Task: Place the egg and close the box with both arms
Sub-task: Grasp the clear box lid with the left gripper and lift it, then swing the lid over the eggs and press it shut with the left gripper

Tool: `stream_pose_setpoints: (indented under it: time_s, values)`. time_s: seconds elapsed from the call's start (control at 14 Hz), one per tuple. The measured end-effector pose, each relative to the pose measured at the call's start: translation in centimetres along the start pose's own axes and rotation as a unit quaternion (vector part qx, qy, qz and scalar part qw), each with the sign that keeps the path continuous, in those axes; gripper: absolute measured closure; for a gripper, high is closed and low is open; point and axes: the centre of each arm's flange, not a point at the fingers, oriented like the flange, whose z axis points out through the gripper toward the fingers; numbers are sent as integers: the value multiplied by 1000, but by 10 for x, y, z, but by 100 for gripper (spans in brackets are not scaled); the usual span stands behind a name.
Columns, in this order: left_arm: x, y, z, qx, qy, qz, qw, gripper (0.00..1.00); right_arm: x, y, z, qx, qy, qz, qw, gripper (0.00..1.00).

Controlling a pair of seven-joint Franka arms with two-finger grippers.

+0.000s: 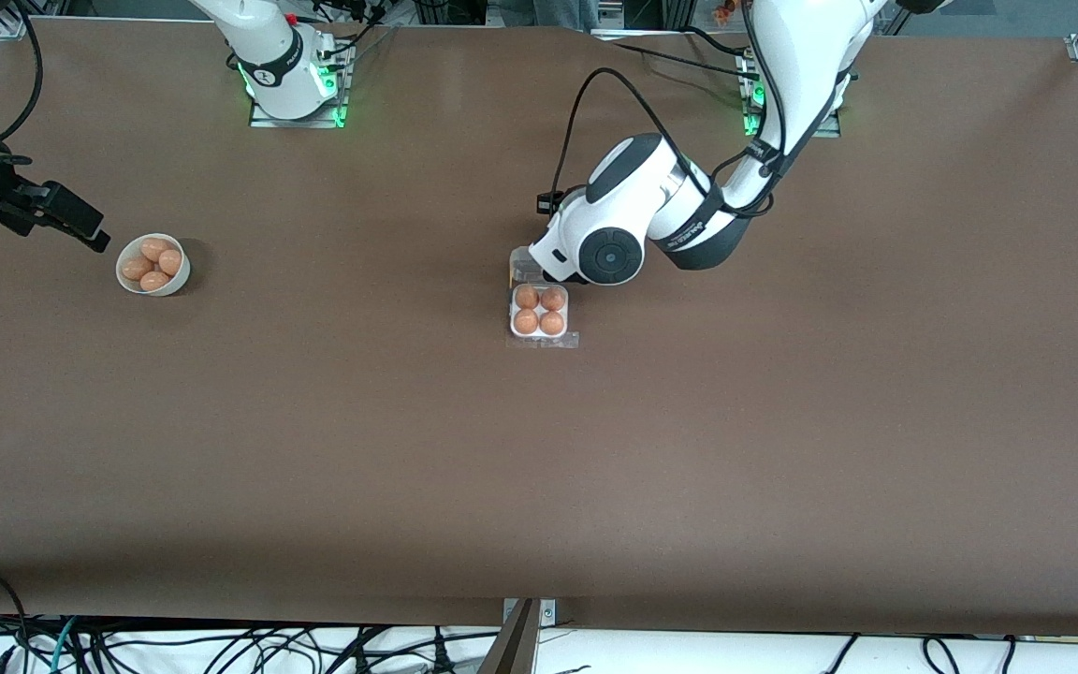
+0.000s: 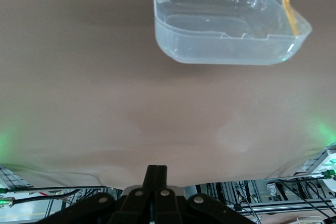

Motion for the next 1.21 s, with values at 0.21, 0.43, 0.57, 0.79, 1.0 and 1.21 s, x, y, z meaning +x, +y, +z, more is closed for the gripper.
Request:
stream_pose_setpoints:
  time_s: [0.21, 0.43, 0.57, 0.79, 1.0, 1.21]
  values:
    - [7, 10, 8, -14, 16, -4, 1000, 99, 0, 1, 0, 0, 0, 1, 1000, 0]
    - [6, 22, 17, -18, 26, -6, 999, 99, 2, 8, 0, -1, -1, 7, 1000, 0]
    - [9, 30, 26, -23, 33, -10, 999, 99, 3, 14, 0, -1, -1, 11, 1000, 0]
    - [12, 36, 37, -24, 35, -10, 999, 99, 4, 19, 1, -2, -2, 4, 1000, 0]
    - [21, 35, 38, -30, 42, -16, 999, 99, 4, 20, 1, -2, -2, -1, 1000, 0]
    - [30, 28, 32, -35, 51, -25, 998, 99, 6, 18, 7, -3, -7, -3, 1000, 0]
